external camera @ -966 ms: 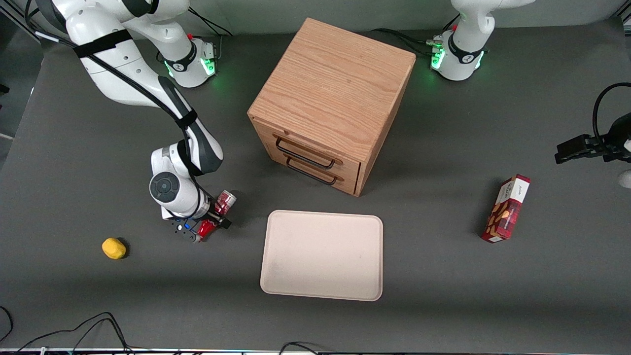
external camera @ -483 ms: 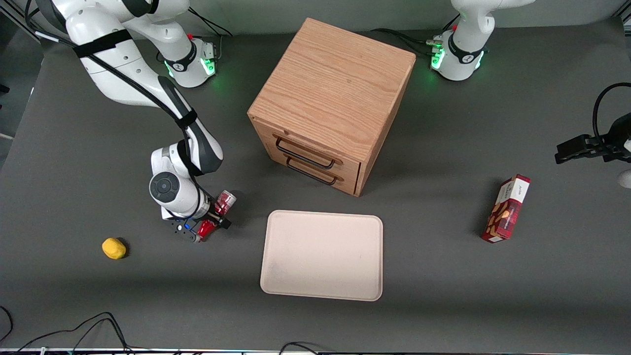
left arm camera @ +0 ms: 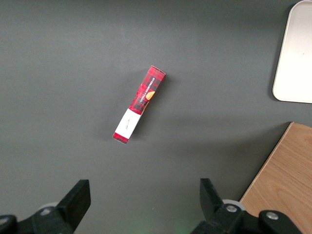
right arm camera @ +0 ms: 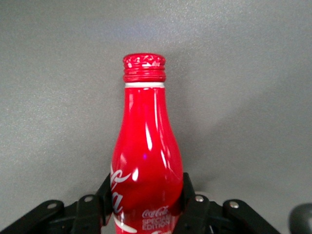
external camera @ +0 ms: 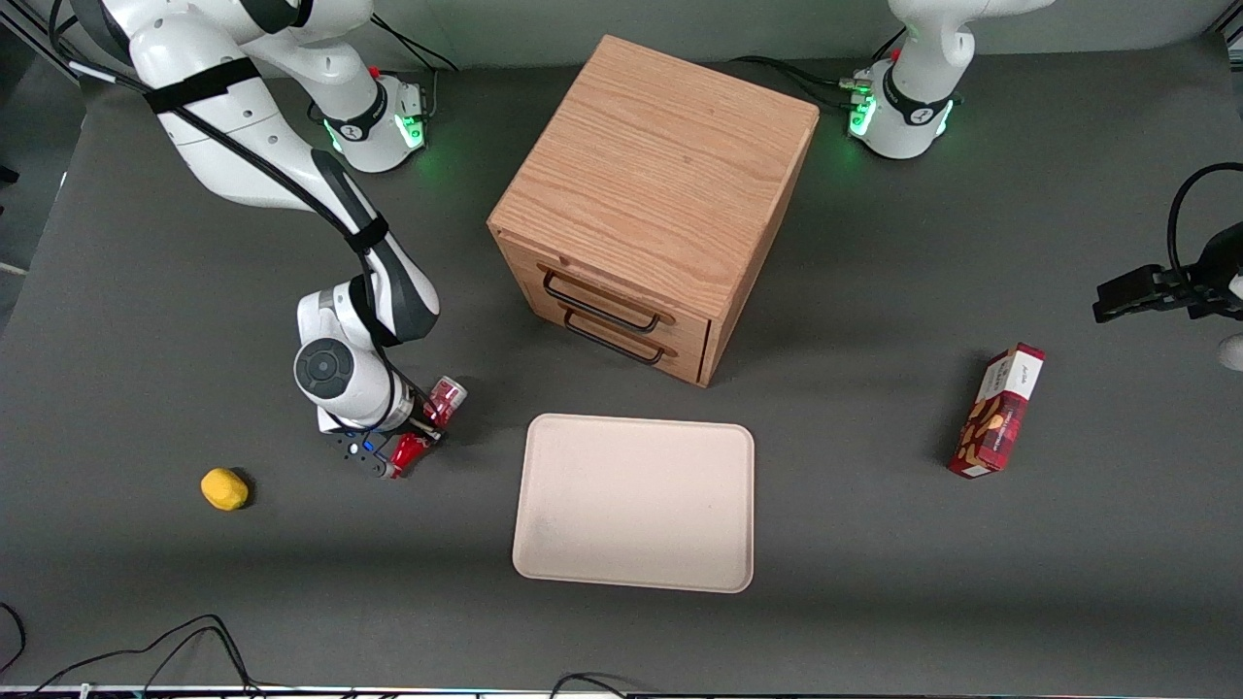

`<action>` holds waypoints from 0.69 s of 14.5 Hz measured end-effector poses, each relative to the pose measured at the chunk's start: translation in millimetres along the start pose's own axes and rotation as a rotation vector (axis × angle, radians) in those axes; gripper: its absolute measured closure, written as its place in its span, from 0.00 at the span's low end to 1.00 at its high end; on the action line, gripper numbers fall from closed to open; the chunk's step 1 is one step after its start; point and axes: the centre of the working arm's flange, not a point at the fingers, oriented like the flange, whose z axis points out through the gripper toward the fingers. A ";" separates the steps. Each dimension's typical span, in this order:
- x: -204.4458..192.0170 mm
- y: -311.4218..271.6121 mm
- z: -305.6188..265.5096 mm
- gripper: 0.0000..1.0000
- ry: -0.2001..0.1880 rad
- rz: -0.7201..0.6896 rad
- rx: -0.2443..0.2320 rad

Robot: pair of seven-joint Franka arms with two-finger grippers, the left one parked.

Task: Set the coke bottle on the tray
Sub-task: 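Close the right gripper around the bottle's body, then lift the bottle upright off the table with the right gripper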

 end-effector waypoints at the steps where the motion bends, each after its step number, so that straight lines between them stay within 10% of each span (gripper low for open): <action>1: 0.0 0.0 0.0 0.44 0.000 -0.001 0.000; 10: 3.2 -1.5 -12.1 0.44 0.005 -0.004 -0.006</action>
